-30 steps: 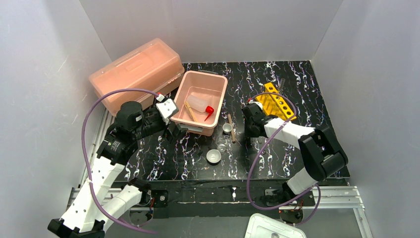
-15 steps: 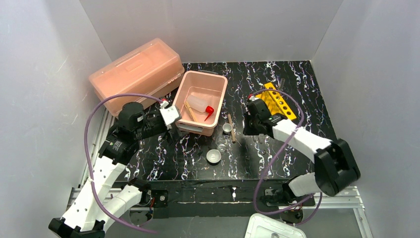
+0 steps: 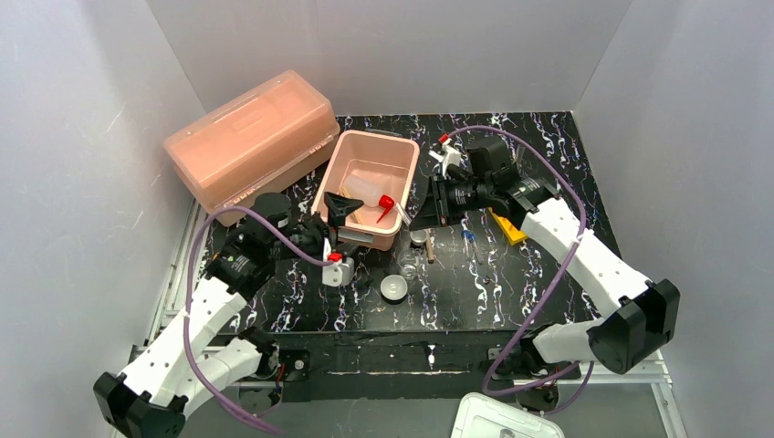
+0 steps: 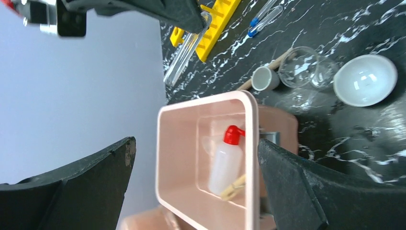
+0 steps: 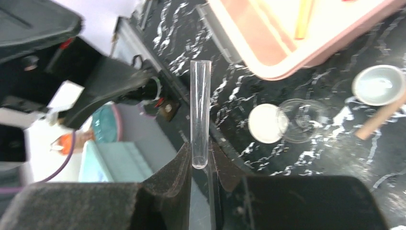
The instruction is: Organize the chemistry lab equipment
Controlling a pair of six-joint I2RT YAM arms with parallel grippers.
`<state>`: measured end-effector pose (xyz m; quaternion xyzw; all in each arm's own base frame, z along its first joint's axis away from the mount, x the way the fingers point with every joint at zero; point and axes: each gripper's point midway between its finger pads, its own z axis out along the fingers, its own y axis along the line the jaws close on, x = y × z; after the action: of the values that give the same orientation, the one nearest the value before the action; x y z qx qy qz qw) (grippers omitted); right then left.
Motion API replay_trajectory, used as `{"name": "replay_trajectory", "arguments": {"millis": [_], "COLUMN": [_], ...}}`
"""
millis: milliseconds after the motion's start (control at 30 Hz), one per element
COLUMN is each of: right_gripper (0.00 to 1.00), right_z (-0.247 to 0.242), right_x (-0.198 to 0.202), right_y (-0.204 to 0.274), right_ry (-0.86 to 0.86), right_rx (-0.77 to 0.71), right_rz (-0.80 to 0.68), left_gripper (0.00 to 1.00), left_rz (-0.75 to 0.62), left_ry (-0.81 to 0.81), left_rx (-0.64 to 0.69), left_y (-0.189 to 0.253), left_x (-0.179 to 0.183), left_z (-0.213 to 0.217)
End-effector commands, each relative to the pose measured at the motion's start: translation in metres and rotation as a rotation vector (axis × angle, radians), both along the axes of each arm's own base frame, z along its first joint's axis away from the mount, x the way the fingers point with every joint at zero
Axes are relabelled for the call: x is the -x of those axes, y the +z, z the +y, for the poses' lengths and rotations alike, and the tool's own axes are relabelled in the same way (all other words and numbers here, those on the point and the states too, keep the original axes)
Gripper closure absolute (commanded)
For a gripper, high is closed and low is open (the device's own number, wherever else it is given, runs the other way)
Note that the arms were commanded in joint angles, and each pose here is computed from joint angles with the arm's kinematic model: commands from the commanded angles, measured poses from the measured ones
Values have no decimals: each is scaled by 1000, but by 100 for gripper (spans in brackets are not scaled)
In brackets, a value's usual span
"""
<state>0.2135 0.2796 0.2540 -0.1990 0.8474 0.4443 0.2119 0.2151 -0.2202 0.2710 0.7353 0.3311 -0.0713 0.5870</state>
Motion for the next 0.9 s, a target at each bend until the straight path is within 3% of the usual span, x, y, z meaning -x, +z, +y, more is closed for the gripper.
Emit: {"name": "replay_trajectory", "arguments": {"millis": [0,267,567,867], "right_gripper": [92,90,92,93], "right_z": [16,29,40,44], "right_x": [33,36,30,25], "right_y": [36,45,40,45], "right_ry": [177,228,199,168], "right_rx": [-133,-157,-186,-200], "right_rz": [93,136,168,164], "left_gripper": [2,10,43,65], "left_rz": [-274,-423,-472,-482], "left_ry": [-104,-198,-159,-123], "left_rx": [-40,-95,-134,-125], "left_y": [22,18,14,16], "left_x": [-10,-5,-10,-15], "left_z": [-19,-49,-53,-56]}}
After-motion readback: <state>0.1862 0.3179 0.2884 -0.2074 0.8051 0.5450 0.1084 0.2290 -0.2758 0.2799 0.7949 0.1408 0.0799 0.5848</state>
